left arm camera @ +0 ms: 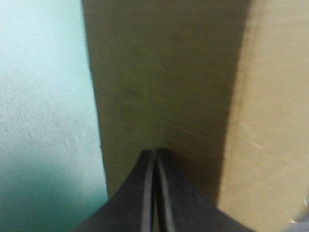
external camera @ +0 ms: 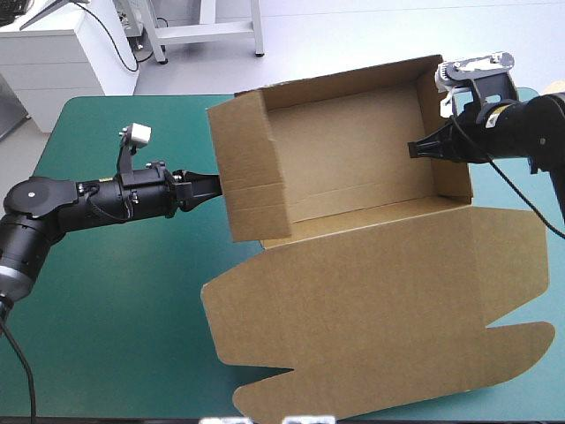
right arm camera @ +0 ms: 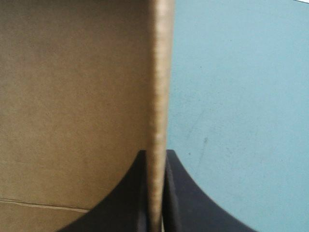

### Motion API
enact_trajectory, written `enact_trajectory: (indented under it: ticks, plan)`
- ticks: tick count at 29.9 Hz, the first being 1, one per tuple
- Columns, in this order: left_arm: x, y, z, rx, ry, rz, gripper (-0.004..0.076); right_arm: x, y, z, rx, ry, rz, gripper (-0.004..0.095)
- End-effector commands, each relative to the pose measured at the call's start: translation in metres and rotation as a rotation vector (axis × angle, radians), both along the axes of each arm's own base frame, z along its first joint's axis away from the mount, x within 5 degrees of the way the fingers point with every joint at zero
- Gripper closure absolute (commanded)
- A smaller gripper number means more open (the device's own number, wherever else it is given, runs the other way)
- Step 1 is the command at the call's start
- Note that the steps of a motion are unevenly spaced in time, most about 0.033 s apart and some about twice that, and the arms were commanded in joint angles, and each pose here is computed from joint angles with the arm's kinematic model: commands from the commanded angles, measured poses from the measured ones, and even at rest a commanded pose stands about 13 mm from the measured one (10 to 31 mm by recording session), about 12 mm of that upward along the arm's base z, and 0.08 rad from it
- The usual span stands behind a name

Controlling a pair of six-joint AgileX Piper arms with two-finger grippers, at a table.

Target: Fold the box

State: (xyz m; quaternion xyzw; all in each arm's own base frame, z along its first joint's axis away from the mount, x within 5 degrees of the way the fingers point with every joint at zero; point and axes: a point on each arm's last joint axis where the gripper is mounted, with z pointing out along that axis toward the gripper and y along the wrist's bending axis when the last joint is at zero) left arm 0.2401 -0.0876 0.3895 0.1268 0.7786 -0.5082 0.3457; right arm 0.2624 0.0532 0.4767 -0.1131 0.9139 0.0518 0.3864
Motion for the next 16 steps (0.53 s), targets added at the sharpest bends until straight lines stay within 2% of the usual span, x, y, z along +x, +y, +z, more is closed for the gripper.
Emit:
enact_trajectory:
  ticks: [1, 7, 9, 11, 16]
  plan:
    - [-0.012, -0.0051, 0.0245, -0.097, -0.07, -0.009, 0.0732, -0.008, -0.0042, 0.0184, 0.023, -0.103, -0.025, 0.0927]
    - [-0.0136, -0.0066, 0.024, -0.088, -0.078, -0.03, 0.0731, -0.0082, -0.0044, 0.0181, 0.021, -0.1, -0.026, 0.0927]
    - [-0.0136, -0.0065, 0.0234, -0.077, -0.085, -0.031, 0.0705, -0.0083, -0.0045, 0.018, 0.02, -0.097, -0.026, 0.0927]
    - [-0.0153, -0.0071, 0.0231, -0.062, -0.113, -0.057, 0.0619, -0.0083, -0.0045, 0.018, 0.02, -0.097, -0.026, 0.0927]
    - [-0.0208, -0.0095, 0.0252, -0.093, -0.105, -0.121, 0.0299, -0.0082, -0.005, 0.0179, 0.012, -0.099, -0.028, 0.0927]
